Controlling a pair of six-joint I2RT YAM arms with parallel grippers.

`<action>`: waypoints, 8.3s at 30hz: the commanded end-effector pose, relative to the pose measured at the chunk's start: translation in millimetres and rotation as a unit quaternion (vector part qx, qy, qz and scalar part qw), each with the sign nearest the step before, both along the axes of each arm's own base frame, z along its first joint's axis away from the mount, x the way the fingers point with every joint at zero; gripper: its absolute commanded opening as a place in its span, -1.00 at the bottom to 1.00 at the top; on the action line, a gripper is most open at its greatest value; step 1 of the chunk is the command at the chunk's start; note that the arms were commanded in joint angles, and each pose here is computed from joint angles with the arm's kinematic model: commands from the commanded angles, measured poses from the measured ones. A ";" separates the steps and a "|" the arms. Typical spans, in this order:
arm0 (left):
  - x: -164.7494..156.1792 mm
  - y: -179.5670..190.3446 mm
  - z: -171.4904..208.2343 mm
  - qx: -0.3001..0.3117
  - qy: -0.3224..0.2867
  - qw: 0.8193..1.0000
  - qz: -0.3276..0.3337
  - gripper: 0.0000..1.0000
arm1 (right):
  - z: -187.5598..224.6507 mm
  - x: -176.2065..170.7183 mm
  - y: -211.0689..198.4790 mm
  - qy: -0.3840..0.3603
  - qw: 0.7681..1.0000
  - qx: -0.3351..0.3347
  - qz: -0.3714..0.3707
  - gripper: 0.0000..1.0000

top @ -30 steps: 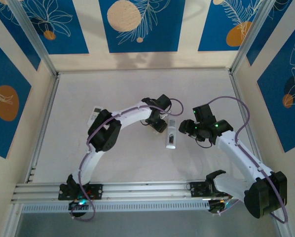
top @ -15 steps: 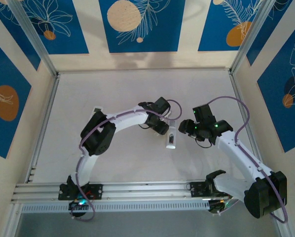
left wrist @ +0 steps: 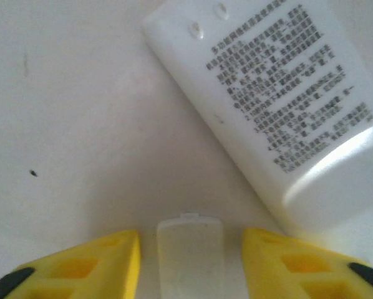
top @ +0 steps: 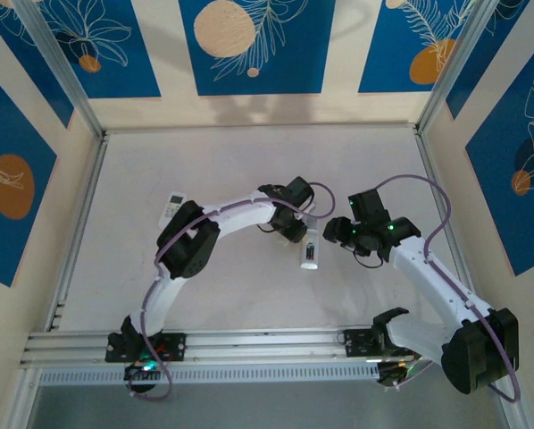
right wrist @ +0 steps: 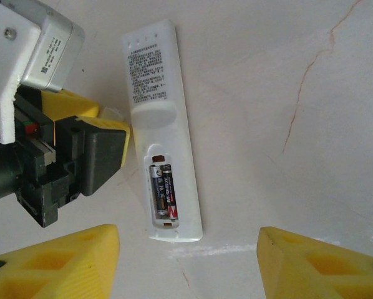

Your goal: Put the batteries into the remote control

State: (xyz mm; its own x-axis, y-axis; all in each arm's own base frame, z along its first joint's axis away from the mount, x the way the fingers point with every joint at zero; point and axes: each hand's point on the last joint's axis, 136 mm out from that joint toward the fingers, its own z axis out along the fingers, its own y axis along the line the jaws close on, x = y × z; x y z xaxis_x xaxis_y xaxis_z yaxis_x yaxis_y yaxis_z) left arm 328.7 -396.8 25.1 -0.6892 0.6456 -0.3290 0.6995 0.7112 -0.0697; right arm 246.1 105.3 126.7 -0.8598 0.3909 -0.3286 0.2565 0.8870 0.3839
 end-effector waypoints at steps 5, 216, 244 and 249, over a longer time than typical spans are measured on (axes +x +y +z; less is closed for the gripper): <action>-29.5 19.0 -31.8 0.066 0.058 0.995 -0.056 -0.34 | 11.4 -1.5 2.2 -0.007 1.000 0.008 0.008 0.22; -37.4 241.5 150.8 -0.266 -0.041 0.926 0.264 1.00 | -89.6 -6.8 68.0 0.172 0.962 -0.173 0.119 -0.35; -37.3 241.4 144.2 -0.263 -0.035 0.927 0.266 1.00 | -81.8 -4.2 68.4 0.164 0.964 -0.169 0.124 -0.40; -37.0 241.2 144.0 -0.264 -0.035 0.926 0.267 1.00 | -83.3 -5.2 70.3 0.166 0.964 -0.163 0.127 -0.42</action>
State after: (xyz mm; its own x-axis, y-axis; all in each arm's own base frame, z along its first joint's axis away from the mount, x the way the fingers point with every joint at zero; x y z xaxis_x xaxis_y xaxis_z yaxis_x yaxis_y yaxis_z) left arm 292.6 -154.2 170.9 -0.8268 -0.0465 -0.5606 0.2658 0.8459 -0.4623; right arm 242.2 173.1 44.5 -0.9920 0.0716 -0.1043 0.0729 0.9973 -0.0090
